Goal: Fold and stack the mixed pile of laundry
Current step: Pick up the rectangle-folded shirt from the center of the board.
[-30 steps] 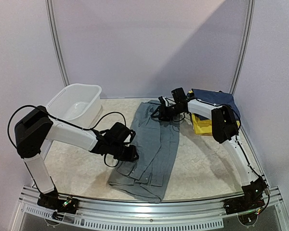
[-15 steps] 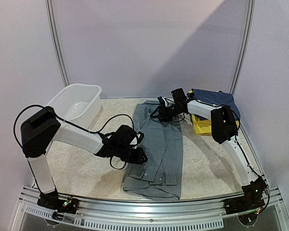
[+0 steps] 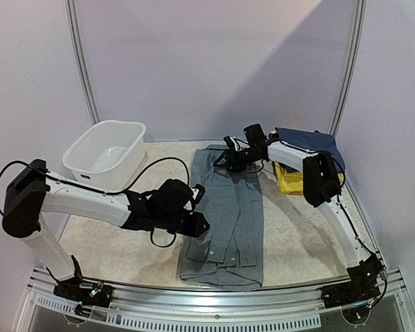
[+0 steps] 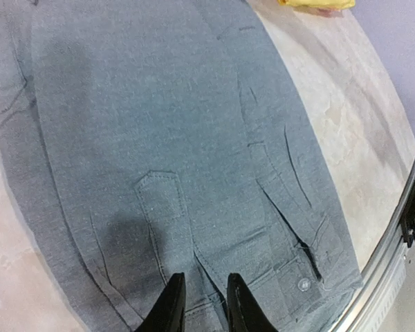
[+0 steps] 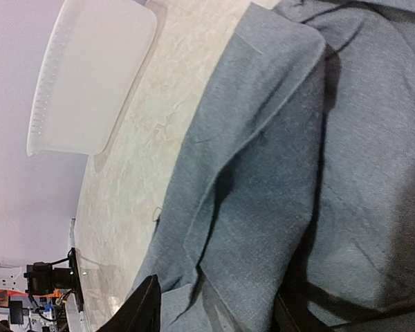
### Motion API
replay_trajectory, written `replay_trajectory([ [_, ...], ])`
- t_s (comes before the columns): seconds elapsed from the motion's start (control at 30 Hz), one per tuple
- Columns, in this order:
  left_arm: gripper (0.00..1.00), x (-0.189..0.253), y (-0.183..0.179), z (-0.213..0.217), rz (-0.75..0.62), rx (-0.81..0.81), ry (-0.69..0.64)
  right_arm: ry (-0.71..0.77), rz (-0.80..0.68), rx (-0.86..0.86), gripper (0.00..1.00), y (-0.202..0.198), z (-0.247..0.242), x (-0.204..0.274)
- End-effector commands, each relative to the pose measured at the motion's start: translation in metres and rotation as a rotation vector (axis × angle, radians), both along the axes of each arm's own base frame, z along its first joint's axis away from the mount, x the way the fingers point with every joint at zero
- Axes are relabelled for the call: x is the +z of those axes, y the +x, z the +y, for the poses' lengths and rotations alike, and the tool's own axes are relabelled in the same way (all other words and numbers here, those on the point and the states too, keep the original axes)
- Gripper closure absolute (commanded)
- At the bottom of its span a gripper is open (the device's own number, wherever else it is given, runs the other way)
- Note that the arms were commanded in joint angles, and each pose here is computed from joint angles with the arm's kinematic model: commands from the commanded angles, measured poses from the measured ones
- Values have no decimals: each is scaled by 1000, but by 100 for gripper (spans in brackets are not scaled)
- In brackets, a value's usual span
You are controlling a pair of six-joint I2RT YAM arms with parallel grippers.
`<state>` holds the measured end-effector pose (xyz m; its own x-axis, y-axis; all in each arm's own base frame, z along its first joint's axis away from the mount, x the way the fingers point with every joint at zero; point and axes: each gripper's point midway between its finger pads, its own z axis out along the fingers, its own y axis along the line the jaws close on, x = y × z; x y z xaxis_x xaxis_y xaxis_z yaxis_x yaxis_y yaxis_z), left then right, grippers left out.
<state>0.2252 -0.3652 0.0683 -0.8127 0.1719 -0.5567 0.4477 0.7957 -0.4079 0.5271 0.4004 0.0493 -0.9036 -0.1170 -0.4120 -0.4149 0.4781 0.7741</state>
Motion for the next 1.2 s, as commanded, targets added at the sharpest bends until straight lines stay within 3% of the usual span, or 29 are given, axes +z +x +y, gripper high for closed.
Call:
replay_trajectory([
  [0.0, 79, 6, -2, 22, -70, 20, 75, 16, -113, 53, 48, -17, 18, 77],
  [0.27, 78, 32, 2, 57, -189, 57, 149, -129, -228, 37, 41, -52, 4, 139],
  [0.43, 71, 44, -2, 90, -248, 98, 194, -271, -263, -76, 28, -79, -31, 156],
  [0.53, 54, 46, -6, 110, -270, 117, 230, -383, -257, -170, 15, -103, -60, 147],
  [0.63, 26, 46, -11, 125, -279, 128, 233, -452, -283, -262, 2, -132, -81, 150],
  [0.73, 7, 43, -16, 131, -265, 133, 207, -435, -272, -278, 1, -166, -87, 141],
  [0.8, 6, 40, -23, 129, -241, 101, 189, -364, -238, -285, 1, -191, -89, 138],
  [0.87, 11, 34, -33, 124, -199, 45, 170, -320, -200, -295, 1, -214, -94, 134],
  [1.07, 26, 15, -70, 110, -37, -97, 116, -399, -67, -256, 1, -290, -115, 85],
  [1.17, 28, 9, -88, 101, 39, -154, 68, -390, 24, -221, 1, -329, -122, 60],
])
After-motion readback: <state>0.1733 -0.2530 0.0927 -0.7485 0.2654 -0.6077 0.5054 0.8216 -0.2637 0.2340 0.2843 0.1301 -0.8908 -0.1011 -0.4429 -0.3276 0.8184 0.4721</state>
